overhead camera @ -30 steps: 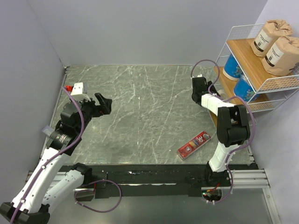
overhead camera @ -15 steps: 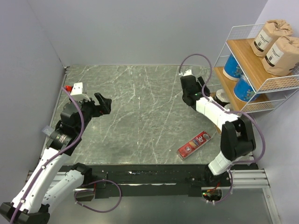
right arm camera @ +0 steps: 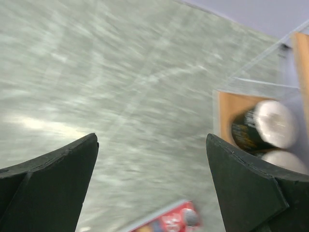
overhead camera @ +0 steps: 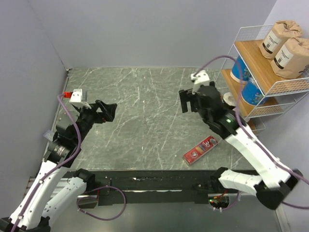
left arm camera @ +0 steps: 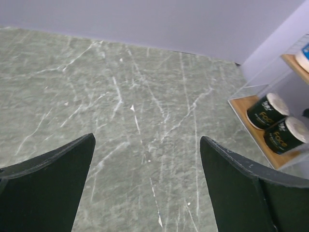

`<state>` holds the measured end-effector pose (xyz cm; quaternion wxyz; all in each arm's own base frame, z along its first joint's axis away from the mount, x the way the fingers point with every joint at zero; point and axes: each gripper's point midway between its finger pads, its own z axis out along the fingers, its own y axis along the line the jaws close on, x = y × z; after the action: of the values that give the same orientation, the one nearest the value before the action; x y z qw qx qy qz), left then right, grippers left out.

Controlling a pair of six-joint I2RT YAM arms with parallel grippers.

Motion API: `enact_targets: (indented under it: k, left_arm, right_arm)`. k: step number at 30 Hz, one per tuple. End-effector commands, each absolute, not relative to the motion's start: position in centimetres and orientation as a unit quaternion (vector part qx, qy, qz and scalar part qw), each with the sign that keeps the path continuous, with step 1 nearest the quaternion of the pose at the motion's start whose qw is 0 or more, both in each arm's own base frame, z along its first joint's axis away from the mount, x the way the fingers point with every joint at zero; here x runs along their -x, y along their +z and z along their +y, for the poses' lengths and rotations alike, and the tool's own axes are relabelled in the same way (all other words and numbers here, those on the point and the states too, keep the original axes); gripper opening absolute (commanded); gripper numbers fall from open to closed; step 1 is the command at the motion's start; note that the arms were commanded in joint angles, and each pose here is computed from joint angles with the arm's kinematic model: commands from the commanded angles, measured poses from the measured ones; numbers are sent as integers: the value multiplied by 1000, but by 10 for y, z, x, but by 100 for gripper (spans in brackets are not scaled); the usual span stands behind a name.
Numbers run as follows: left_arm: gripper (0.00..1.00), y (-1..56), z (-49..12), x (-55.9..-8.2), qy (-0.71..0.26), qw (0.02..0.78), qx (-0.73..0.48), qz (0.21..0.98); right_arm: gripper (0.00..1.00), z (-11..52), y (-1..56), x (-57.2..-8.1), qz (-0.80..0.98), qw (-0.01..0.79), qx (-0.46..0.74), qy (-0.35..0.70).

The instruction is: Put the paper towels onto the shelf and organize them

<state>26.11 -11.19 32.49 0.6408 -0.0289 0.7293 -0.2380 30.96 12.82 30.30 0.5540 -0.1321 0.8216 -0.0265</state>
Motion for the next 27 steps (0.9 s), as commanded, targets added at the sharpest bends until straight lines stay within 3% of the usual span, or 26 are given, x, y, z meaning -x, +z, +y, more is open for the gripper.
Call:
enact_targets:
  k: [1, 9, 15, 27]
  left_arm:
    - [96, 345, -124, -253, -270, 666, -11, 696]
    - [97, 349, -131, -247, -286, 672, -35, 683]
    - [96, 356, -140, -237, -310, 677, -64, 665]
    - [97, 358, -139, -236, -310, 683, -64, 659]
  right_arm:
    - [100, 154, 337, -265, 799, 572, 126, 139]
    - [99, 163, 359, -218, 734, 606, 76, 298]
    - [99, 157, 361, -216, 738, 597, 24, 314]
    - [100, 171, 356, -218, 744, 583, 52, 323]
